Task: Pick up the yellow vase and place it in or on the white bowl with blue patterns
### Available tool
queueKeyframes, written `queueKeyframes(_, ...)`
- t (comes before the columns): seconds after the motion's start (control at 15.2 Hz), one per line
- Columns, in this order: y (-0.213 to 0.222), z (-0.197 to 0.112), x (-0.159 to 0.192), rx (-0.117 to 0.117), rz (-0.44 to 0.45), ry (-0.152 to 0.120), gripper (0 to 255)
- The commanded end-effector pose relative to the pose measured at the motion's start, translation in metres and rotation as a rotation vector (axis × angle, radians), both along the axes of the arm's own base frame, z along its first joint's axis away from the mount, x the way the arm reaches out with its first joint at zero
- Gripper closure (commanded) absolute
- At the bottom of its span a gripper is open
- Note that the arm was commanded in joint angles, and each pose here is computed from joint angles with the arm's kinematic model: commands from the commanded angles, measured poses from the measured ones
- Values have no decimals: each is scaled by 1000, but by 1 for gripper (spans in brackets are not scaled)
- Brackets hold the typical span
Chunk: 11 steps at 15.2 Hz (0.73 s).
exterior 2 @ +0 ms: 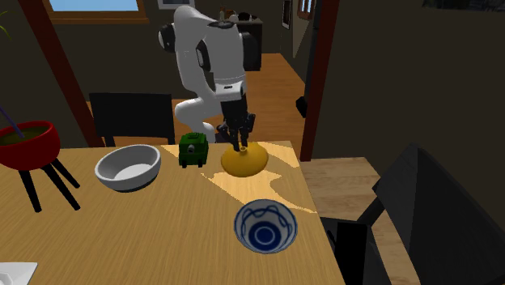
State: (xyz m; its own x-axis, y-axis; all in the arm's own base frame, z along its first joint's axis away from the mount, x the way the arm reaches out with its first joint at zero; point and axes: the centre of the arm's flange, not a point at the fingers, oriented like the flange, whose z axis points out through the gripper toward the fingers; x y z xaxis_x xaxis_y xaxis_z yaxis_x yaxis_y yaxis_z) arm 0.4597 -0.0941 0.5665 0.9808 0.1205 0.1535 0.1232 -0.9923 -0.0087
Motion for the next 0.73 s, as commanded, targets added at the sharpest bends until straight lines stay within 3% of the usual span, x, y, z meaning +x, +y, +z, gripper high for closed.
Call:
queueKeyframes(0.0,0,11,0,0,0,0,255)
queueKeyframes(0.13,0,20,0,0,0,0,255)
queueKeyframes(0.66,-32,43,98,0,0,0,255)
